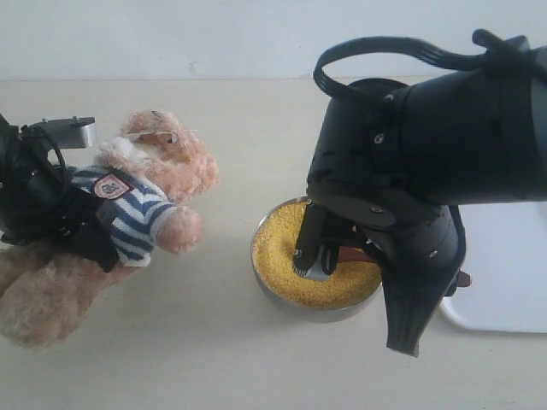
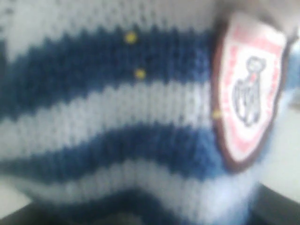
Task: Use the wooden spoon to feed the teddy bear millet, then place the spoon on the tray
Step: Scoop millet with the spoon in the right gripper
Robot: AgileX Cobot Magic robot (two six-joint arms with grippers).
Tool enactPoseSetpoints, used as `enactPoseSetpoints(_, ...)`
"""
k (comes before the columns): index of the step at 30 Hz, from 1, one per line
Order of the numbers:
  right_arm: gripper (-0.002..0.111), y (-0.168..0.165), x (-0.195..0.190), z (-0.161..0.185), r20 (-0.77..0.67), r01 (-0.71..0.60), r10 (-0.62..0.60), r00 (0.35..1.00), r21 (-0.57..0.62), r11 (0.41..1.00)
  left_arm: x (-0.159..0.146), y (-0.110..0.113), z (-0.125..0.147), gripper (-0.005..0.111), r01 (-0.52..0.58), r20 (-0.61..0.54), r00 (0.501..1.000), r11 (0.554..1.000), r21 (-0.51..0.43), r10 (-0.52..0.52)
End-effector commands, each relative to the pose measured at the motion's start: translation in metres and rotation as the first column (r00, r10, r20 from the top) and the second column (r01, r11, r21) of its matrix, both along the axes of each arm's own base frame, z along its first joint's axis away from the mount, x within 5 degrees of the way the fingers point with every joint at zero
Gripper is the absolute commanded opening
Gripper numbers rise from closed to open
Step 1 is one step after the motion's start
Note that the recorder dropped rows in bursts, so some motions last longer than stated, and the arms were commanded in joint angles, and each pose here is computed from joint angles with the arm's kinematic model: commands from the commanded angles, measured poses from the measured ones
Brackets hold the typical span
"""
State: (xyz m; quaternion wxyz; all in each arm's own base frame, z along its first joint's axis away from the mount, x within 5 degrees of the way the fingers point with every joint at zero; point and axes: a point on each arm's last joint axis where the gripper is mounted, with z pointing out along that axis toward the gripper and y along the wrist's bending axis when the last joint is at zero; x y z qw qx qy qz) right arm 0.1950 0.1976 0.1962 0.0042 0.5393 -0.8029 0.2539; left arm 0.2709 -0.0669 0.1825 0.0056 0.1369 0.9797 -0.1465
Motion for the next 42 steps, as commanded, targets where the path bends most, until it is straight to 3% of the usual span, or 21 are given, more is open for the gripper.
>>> enactPoseSetpoints(1, 0.0, -0.003, 0.001, 0.004, 0.013, -0.007, 0.007, 1.0, -0.001, 1.0, -0.008, 0.004, 0.015, 0.004, 0.018, 0.011, 1.0, 0.999, 0.045, -0.018)
enactPoseSetpoints(14, 0.0, -0.01, 0.009, 0.026, 0.176, -0.028, 0.029, 0.984, -0.01, 1.0, -0.011, 0.004, 0.018, 0.004, 0.018, 0.015, 1.0, 0.999, 0.045, -0.018)
enactPoseSetpoints(42, 0.0, -0.011, 0.02, 0.034, 0.279, -0.107, 0.131, 0.951, -0.101, 0.989, -0.01, 0.004, 0.018, 0.004, 0.015, 0.023, 1.0, 0.999, 0.045, -0.016)
